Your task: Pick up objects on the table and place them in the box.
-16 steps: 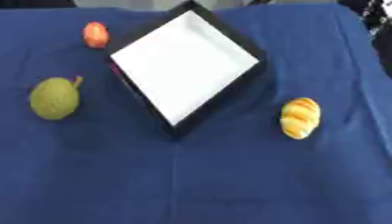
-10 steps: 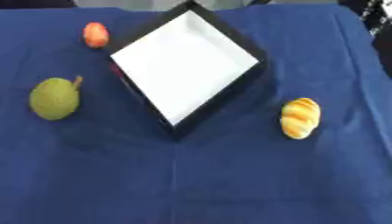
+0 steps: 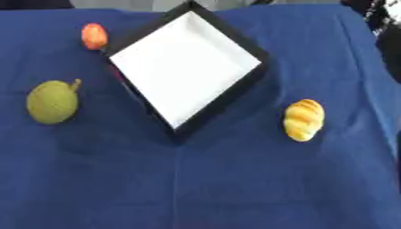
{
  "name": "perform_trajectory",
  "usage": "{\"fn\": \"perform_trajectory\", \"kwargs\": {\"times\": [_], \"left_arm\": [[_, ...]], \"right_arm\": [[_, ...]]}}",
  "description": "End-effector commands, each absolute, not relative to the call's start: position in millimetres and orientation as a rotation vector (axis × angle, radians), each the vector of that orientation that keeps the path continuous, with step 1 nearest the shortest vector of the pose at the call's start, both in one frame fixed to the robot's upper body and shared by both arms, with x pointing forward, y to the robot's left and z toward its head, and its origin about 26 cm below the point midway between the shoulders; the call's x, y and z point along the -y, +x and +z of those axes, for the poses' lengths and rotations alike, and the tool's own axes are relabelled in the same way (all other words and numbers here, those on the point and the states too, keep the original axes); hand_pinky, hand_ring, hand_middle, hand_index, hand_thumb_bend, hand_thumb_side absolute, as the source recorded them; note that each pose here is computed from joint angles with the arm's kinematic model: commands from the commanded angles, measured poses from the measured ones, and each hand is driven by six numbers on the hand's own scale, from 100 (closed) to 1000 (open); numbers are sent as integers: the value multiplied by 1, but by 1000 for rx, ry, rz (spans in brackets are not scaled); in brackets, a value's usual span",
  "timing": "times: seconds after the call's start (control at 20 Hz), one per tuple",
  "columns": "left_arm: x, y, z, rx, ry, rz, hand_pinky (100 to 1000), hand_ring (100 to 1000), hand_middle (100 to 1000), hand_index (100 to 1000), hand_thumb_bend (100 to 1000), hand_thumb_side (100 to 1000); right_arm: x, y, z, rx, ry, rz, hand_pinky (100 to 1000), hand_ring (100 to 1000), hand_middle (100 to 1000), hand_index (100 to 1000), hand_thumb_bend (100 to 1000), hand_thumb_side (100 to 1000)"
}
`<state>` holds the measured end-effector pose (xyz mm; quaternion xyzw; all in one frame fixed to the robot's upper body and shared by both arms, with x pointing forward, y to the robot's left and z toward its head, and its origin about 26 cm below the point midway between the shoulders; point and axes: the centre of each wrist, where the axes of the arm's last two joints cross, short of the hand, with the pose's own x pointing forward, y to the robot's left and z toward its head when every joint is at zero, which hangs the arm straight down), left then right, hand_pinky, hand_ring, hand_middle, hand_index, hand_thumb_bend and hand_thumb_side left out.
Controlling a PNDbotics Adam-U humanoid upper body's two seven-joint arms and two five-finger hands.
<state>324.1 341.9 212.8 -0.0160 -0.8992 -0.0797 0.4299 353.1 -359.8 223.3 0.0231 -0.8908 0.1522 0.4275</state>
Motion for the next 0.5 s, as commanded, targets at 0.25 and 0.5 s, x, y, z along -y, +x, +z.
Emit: {"fn": "perform_trajectory", "kwargs": {"times": [0.25,0.5], "left_arm": [[-380,349,275,2261,239,-636,626,715,748,790,100,190],[-420,373,319,2140,426,-1018,681,741,771,826,100,100]], "right_arm": [[370,349,232,2226,-3,418,1000,791,756,877,100,572],[372,349,230,2206,-19,441,1000,790,755,877,100,573]]}}
